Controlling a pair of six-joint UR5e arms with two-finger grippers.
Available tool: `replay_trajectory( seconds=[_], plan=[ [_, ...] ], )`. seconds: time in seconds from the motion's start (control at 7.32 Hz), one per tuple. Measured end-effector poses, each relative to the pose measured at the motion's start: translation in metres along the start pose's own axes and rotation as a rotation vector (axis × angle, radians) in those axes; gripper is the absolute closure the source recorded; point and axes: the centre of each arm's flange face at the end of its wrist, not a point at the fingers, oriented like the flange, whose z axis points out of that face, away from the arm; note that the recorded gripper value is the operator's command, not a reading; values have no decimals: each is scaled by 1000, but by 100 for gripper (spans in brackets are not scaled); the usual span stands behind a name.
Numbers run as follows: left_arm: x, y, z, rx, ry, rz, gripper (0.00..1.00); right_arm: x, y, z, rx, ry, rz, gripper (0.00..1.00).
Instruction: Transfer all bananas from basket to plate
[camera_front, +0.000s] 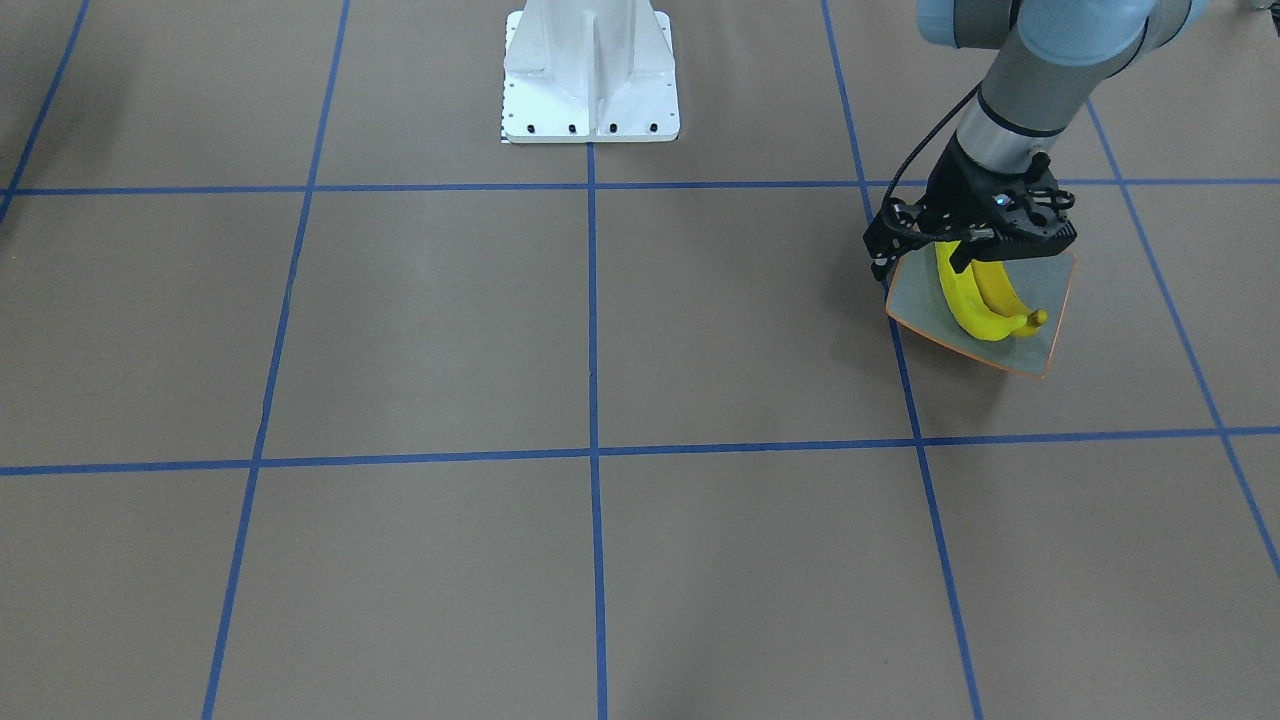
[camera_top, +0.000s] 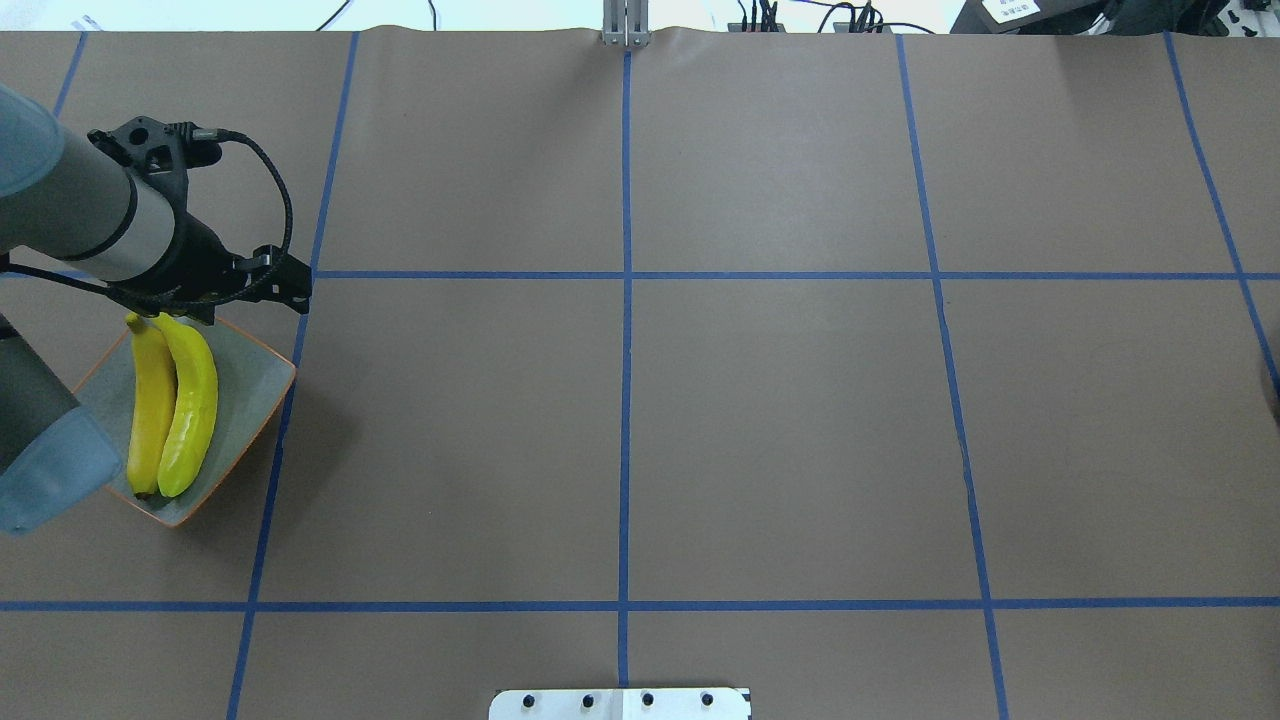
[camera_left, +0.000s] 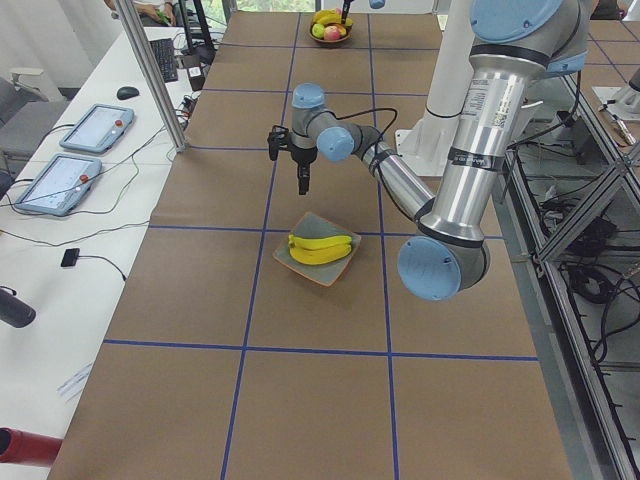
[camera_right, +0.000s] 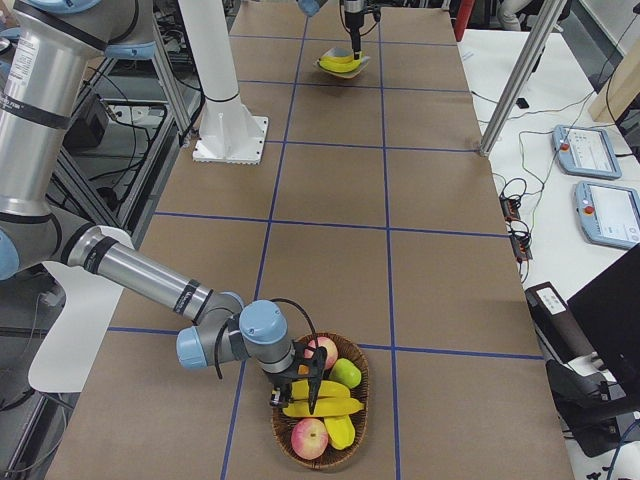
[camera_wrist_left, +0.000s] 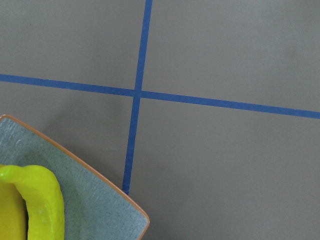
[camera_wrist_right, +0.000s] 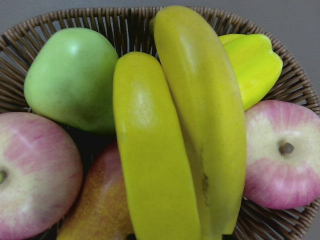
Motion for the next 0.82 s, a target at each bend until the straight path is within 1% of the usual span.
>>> replay_trajectory(
  seconds=[0.14,0.27,0.55,0.82],
  plan=[
    [0,0,0,0,0,0,0,-3,-4,-2,7,-6,-8,100],
    [0,0,1,-1,-1,-1,0,-6,-9,-11,26,-18,-13,100],
    [0,0,2,-2,-3,-1,0,-13,-21,-43,93,-60,-17,100],
    [2,-1,2,-2,-1,1,0,-28,-33,-70,149,-91,-36,100]
  ],
)
